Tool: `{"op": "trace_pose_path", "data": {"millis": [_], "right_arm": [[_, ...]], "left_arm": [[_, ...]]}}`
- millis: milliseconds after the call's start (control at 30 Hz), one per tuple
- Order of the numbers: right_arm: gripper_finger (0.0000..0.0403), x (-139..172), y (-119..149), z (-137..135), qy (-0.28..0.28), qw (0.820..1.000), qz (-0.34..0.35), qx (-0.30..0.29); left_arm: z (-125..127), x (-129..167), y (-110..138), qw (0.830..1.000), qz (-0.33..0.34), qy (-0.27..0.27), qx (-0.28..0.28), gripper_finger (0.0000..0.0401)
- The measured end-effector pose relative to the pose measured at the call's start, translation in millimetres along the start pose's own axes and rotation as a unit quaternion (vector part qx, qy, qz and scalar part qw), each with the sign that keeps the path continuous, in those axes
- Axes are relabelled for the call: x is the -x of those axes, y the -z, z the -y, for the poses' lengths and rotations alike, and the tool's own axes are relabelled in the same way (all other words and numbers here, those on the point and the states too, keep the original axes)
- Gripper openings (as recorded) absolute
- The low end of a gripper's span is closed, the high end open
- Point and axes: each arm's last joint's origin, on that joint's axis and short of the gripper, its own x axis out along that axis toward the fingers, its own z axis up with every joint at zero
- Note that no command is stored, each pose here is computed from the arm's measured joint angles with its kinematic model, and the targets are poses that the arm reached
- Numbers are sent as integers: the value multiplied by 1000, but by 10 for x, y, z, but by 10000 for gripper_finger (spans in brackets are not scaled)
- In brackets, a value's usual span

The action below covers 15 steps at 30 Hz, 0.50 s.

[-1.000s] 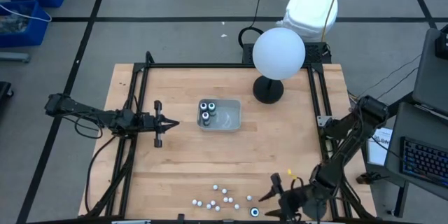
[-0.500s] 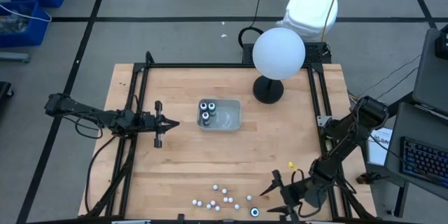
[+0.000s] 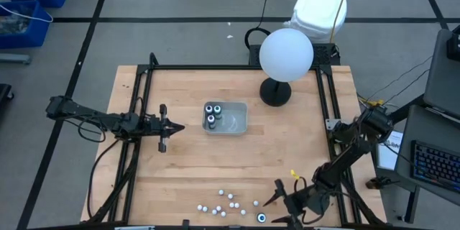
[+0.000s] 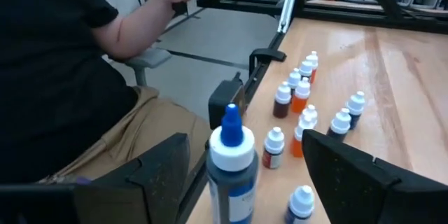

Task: Pick & Place food coloring
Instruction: Put the large blue food coloring bottle into the gray bin

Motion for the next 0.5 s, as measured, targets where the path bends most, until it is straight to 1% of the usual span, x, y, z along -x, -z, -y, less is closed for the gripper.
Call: {"op": "trace_pose_path", "data": {"millis": [100, 233, 500], "right_arm": [[267, -42, 41, -16, -8, 1000, -3, 1], [268, -109, 33, -41, -7, 1000, 0, 0], [268, -238, 89, 17, 7, 1000, -10, 0]], "left_arm": [[0, 0, 0, 1000, 0, 0, 0, 10], [0, 0, 0, 1000, 0, 0, 0, 10], [0, 0, 5, 1000, -3, 0, 1, 10]]}}
